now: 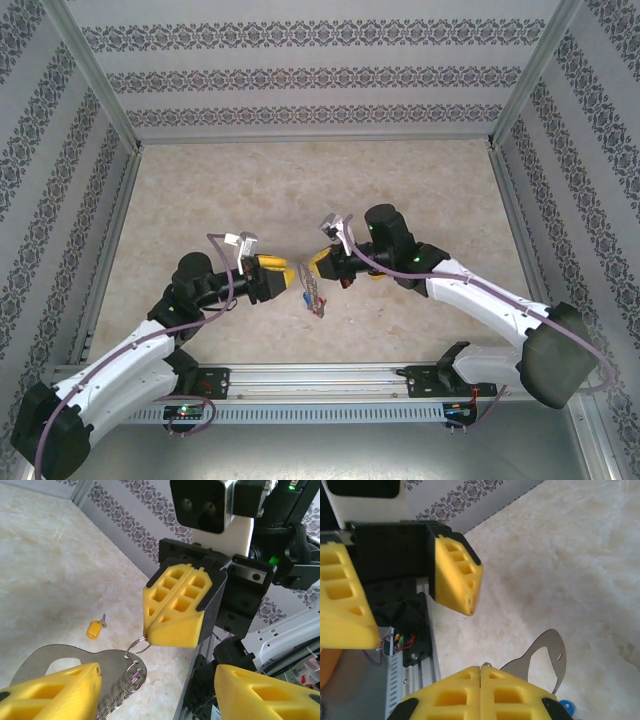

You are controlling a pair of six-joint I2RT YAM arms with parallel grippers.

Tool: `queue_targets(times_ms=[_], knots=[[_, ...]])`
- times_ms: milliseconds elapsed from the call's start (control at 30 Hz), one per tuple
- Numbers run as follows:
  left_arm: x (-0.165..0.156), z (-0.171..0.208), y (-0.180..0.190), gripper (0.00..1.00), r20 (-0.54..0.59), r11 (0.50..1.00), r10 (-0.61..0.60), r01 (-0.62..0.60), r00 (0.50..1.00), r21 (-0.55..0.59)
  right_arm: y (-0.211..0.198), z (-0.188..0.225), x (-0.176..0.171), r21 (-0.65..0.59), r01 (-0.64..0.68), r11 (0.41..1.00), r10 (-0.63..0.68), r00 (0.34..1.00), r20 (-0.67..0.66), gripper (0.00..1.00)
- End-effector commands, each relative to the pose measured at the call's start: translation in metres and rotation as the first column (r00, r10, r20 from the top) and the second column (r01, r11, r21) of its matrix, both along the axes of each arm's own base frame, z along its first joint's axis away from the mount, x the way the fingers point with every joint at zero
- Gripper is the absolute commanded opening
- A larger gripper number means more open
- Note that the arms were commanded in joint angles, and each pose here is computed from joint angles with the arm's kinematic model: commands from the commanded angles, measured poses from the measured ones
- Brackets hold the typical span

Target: Put the keys on the keyring

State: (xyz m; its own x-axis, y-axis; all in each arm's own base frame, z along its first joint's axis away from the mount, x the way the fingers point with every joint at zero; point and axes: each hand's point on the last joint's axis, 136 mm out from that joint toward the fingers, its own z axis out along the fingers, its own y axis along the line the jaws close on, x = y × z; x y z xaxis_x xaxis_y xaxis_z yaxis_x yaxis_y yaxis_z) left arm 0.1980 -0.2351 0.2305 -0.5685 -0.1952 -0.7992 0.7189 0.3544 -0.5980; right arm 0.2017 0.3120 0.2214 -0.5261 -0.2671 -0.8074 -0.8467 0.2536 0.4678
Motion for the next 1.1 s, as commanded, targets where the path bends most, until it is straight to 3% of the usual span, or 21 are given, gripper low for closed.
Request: queue_targets(times_ms=[0, 233, 600, 767, 1067], knots=[[-0.005, 0.02, -0.003, 0.61, 0.171, 0.999, -0.02, 0.028, 0.985, -0.044, -0.001, 0.022, -0.006, 0.085, -0.031, 0.996, 0.03, 0.999, 0.015, 0.0], [-0.008, 0.022, -0.017, 0.5, 0.24, 0.996, -0.084, 0.091, 0.967, -0.018, -0.002, 0.035, -0.017, 0.121, -0.064, 0.991, 0.062, 0.998, 0.02, 0.0], [-0.012, 0.028, -0.017, 0.46, 0.342, 0.998, -0.068, 0.06, 0.937, 0.034, -0.001, 0.04, -0.024, 0.126, -0.085, 0.988, 0.083, 0.996, 0.022, 0.0], [-0.014, 0.03, -0.021, 0.39, 0.351, 0.995, -0.091, 0.073, 0.932, 0.065, 0.001, 0.043, -0.026, 0.129, -0.094, 0.987, 0.091, 0.995, 0.027, 0.0], [-0.012, 0.019, -0.027, 0.4, 0.364, 0.989, -0.119, 0.077, 0.924, 0.13, 0.002, 0.043, -0.028, 0.124, -0.097, 0.987, 0.094, 0.995, 0.031, 0.0]])
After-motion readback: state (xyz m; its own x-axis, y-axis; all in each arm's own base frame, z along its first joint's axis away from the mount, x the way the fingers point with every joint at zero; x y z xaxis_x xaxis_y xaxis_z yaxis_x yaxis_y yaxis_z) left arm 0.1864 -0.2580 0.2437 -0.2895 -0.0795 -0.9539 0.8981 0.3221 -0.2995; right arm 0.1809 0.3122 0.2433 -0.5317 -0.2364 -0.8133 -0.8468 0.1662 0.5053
